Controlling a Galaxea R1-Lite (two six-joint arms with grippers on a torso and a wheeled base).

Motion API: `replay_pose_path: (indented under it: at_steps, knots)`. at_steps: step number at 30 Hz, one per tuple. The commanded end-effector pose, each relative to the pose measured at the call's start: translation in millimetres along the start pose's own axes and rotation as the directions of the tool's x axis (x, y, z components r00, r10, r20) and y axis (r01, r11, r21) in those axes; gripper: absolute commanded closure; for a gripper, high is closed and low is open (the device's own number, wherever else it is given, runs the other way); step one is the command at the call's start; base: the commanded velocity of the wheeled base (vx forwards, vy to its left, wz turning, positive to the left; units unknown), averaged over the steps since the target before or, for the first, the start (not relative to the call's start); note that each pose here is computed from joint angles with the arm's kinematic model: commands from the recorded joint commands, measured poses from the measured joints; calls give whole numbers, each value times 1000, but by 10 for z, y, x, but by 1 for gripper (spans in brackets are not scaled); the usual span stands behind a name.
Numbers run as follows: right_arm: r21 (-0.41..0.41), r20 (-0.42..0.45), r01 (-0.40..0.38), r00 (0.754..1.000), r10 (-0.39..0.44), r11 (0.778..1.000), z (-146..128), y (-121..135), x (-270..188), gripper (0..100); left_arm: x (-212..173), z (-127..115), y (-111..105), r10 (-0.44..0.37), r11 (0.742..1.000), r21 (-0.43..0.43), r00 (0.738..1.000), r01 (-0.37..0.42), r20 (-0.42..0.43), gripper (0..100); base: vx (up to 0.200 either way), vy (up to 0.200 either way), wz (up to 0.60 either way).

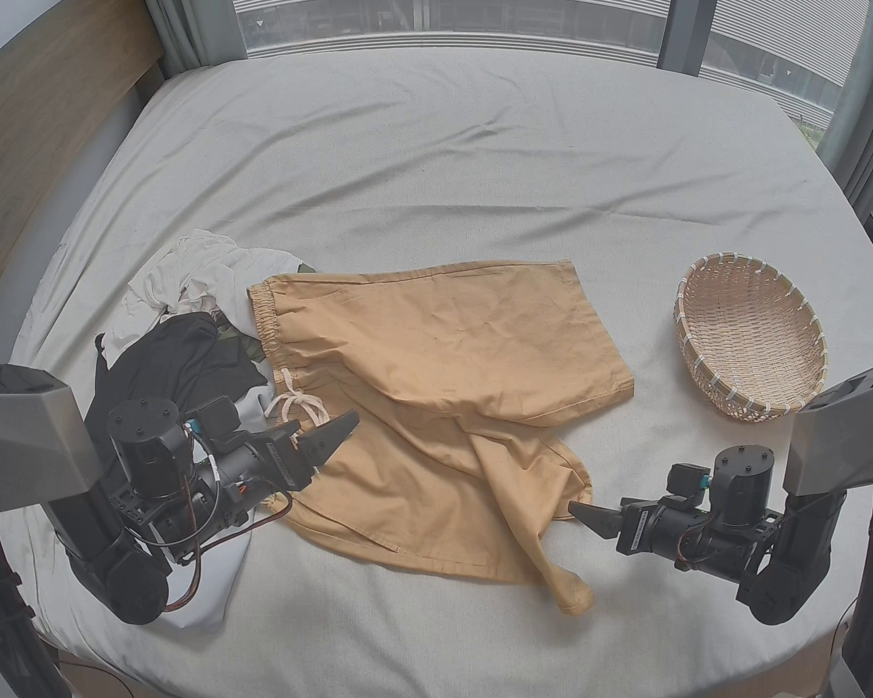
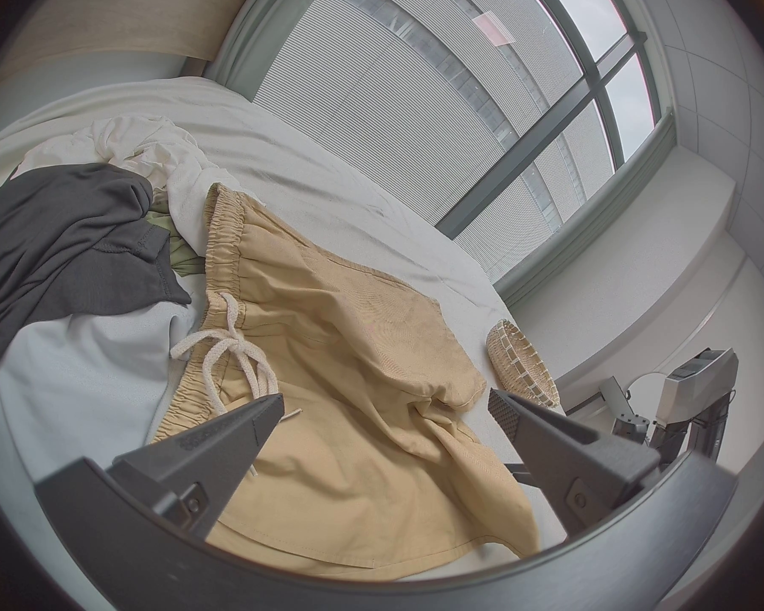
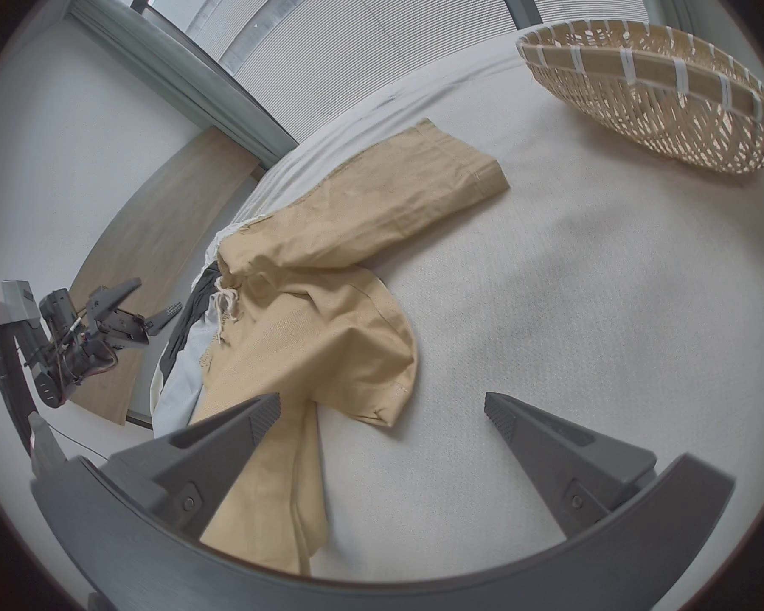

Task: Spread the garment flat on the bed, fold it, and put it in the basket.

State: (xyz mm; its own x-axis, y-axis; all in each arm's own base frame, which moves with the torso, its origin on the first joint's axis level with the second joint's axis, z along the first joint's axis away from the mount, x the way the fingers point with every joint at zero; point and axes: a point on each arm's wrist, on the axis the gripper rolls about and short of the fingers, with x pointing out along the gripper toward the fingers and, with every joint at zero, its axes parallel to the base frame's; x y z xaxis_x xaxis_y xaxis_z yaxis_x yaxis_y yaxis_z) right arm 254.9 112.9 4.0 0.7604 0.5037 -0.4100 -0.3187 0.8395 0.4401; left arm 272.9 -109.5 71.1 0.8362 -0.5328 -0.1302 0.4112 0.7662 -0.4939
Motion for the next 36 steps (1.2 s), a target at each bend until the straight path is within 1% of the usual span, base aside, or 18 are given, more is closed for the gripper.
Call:
replay_pose_path:
  at_steps: [1,5,6,11,22,27,29,32,36]
  knots:
    - [-4,-12,-2,1000,2,1000,-50,-21,122,0,-1,3,3,0,1000,0,1000,0,2,0,0,0,0]
    - [-7,1,-6,1000,6,1000,-42,-36,224,0,-9,3,6,2,1000,-1,1000,-2,1,0,0,0,0]
    - [-8,-2,-8,1000,8,1000,-51,-37,239,100,-11,9,7,3,1000,-1,1000,-3,3,0,0,0,0]
    - [-4,-15,-7,1000,7,1000,-88,-48,267,100,-8,12,7,2,1000,-1,1000,-2,4,0,0,0,0]
    - [3,-3,6,1000,-6,1000,-52,-74,216,100,-17,14,4,4,1000,-2,1000,-4,5,0,0,0,0]
    - [12,109,36,993,-37,999,257,-92,-123,100,-16,12,0,2,1000,-2,1000,-2,4,0,0,0,0]
    - [21,157,62,985,-65,998,375,-168,-207,100,-15,10,-4,1,1000,-2,1000,-1,4,0,0,0,0]
    - [38,190,102,976,-107,994,455,-300,-226,100,-14,6,-2,2,1000,-2,1000,-2,2,0,0,0,0]
    - [46,217,116,968,-123,992,519,-389,-162,100,-14,-3,-2,2,1000,-2,1000,-2,-1,0,0,0,0]
